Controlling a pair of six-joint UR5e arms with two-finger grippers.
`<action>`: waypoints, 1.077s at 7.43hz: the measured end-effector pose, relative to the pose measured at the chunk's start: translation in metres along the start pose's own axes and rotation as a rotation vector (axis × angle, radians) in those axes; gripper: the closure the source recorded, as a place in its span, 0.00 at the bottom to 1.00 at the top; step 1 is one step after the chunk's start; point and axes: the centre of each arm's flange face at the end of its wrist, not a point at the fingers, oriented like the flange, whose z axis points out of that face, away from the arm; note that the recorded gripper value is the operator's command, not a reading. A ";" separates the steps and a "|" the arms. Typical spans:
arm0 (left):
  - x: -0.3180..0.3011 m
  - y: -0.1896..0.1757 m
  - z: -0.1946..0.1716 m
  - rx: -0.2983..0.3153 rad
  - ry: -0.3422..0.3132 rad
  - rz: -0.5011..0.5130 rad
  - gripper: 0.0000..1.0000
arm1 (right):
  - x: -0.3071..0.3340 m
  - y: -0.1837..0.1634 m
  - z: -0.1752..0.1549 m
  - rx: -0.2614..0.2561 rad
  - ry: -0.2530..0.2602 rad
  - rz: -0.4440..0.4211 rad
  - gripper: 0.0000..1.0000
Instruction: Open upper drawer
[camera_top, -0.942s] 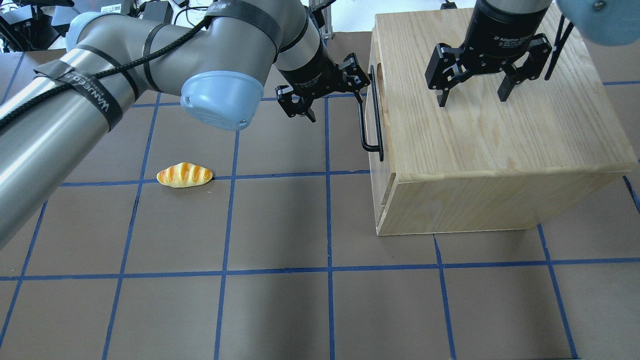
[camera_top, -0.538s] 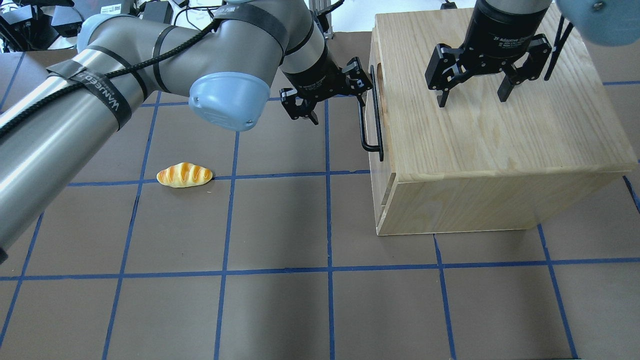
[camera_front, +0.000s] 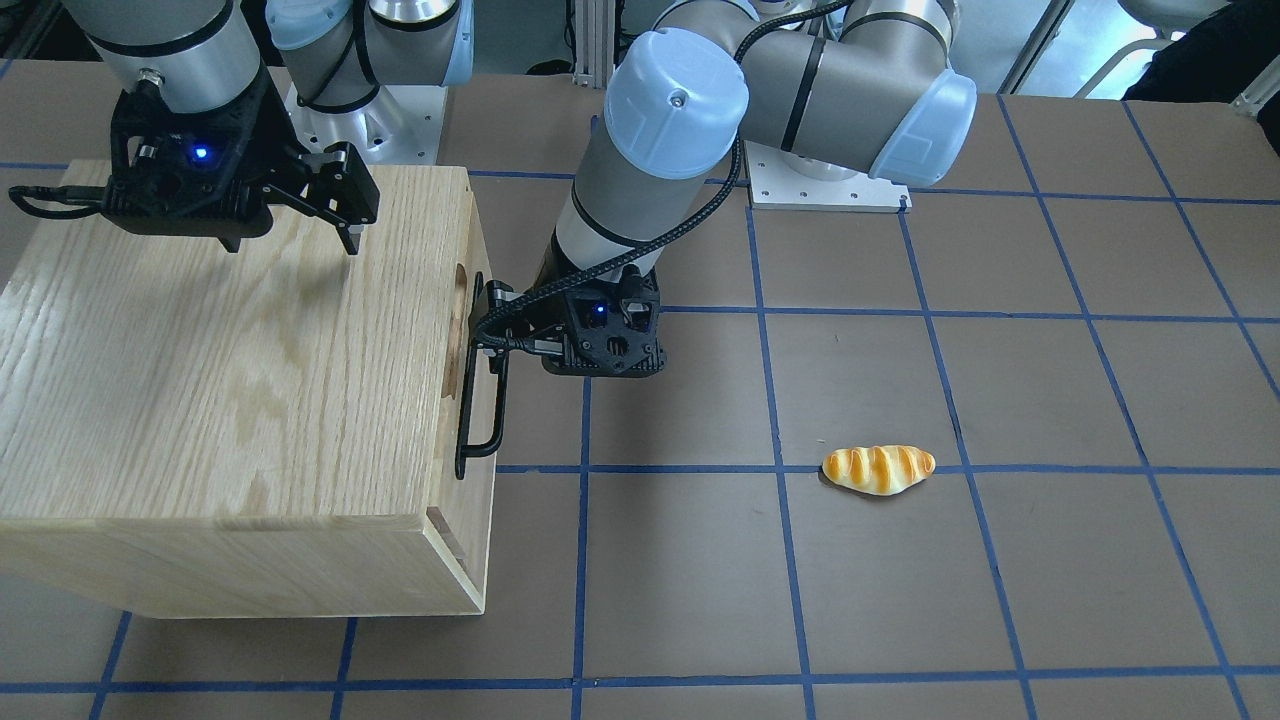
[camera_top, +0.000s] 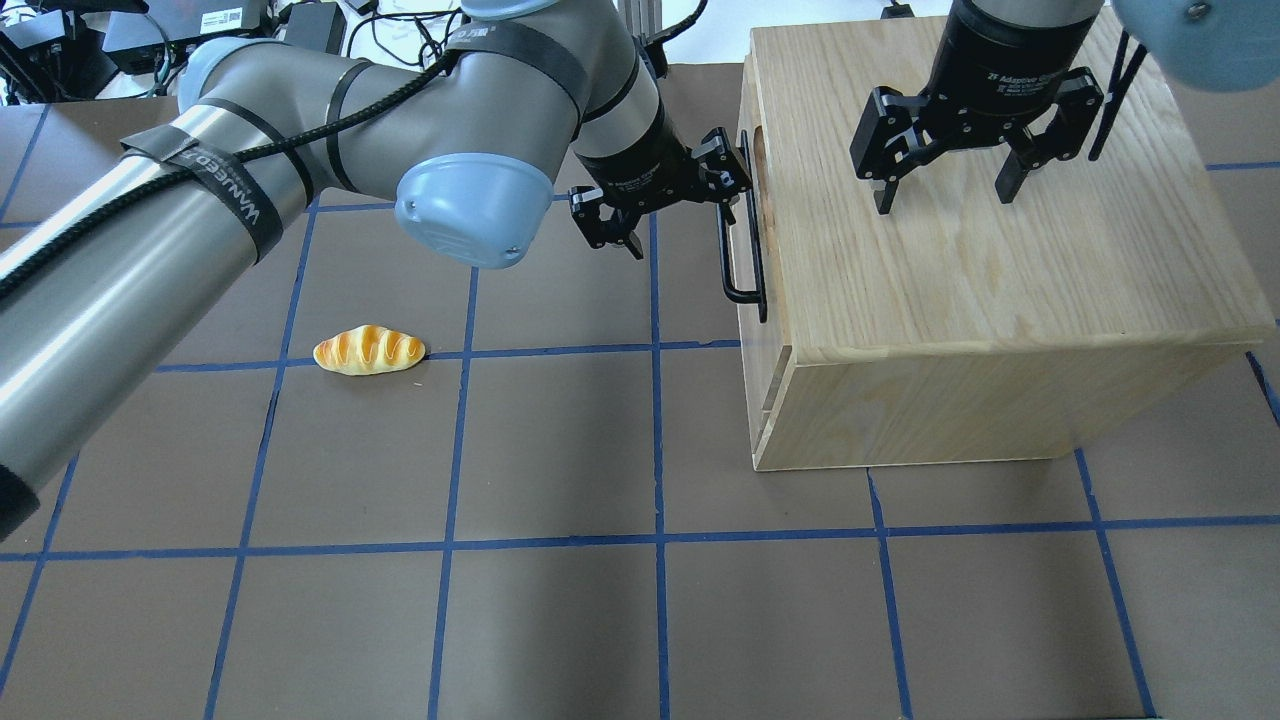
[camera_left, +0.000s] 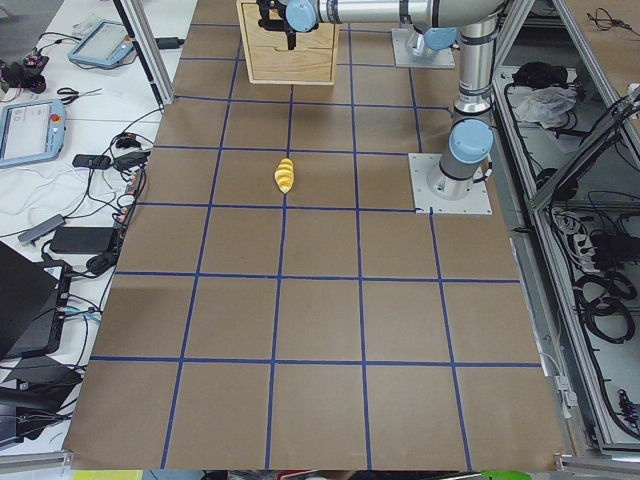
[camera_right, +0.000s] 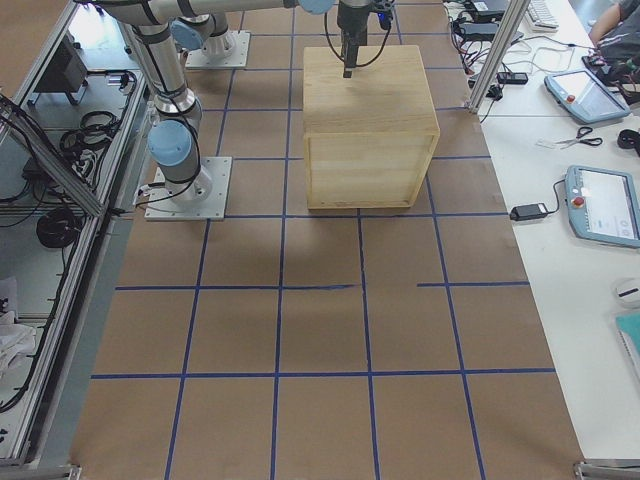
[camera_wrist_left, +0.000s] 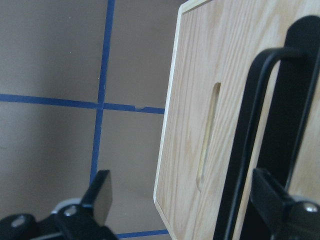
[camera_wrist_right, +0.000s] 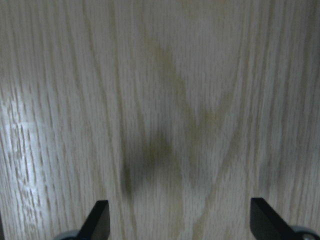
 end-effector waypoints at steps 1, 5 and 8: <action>0.000 0.000 0.002 -0.002 -0.001 0.000 0.00 | 0.000 0.000 0.000 0.000 0.000 0.000 0.00; -0.001 -0.003 0.014 -0.016 -0.008 -0.001 0.00 | 0.000 0.000 0.000 0.000 0.000 0.000 0.00; -0.002 -0.005 0.017 -0.017 -0.015 0.009 0.00 | 0.000 0.000 0.000 0.000 0.000 0.000 0.00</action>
